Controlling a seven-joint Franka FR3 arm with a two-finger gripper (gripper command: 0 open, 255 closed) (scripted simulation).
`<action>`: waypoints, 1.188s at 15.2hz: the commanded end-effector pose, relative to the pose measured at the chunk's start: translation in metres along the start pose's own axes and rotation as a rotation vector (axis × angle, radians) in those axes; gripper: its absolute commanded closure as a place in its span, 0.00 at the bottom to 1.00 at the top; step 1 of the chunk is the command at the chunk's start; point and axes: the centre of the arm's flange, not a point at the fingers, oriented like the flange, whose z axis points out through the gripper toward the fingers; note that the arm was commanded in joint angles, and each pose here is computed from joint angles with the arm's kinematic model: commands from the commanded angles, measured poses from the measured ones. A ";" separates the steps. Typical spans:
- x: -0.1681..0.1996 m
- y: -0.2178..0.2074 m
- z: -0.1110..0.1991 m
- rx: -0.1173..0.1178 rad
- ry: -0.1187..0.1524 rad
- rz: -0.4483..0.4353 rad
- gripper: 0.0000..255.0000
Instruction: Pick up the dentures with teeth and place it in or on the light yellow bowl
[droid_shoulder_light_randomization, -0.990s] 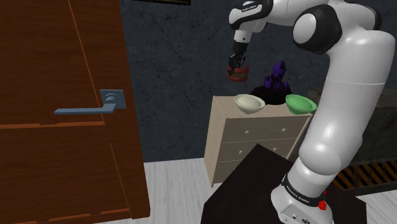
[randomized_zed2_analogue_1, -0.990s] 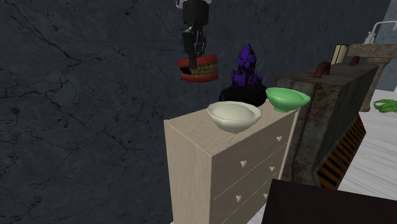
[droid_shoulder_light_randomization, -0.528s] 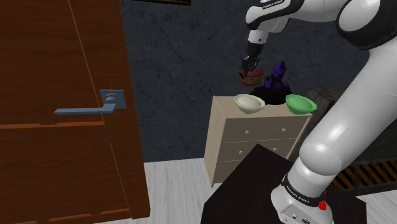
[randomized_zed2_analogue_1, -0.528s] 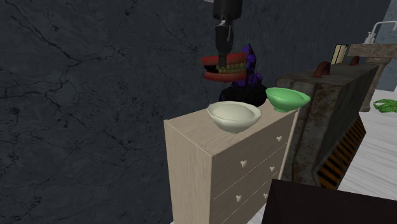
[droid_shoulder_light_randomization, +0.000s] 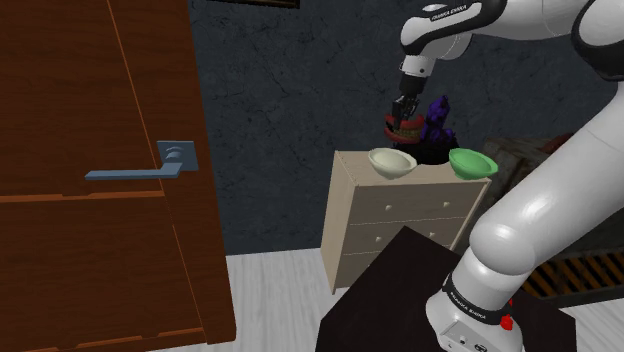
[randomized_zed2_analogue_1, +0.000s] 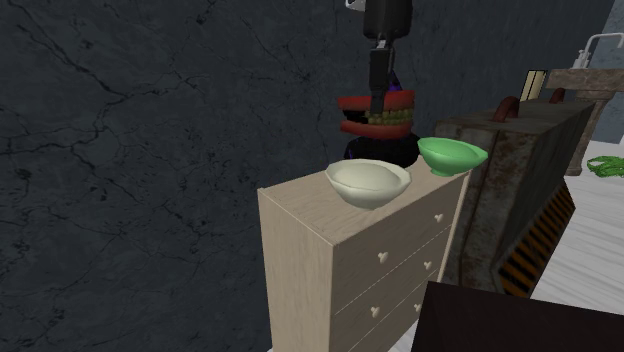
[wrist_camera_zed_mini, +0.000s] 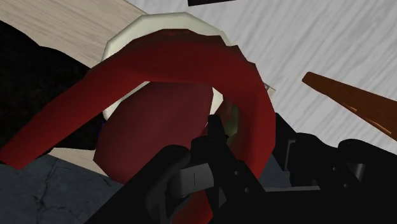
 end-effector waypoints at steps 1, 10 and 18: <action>0.000 0.000 0.010 -0.001 0.001 0.000 1.00; 0.000 0.004 0.058 -0.001 0.001 0.000 1.00; 0.000 0.005 0.070 -0.001 0.001 0.000 1.00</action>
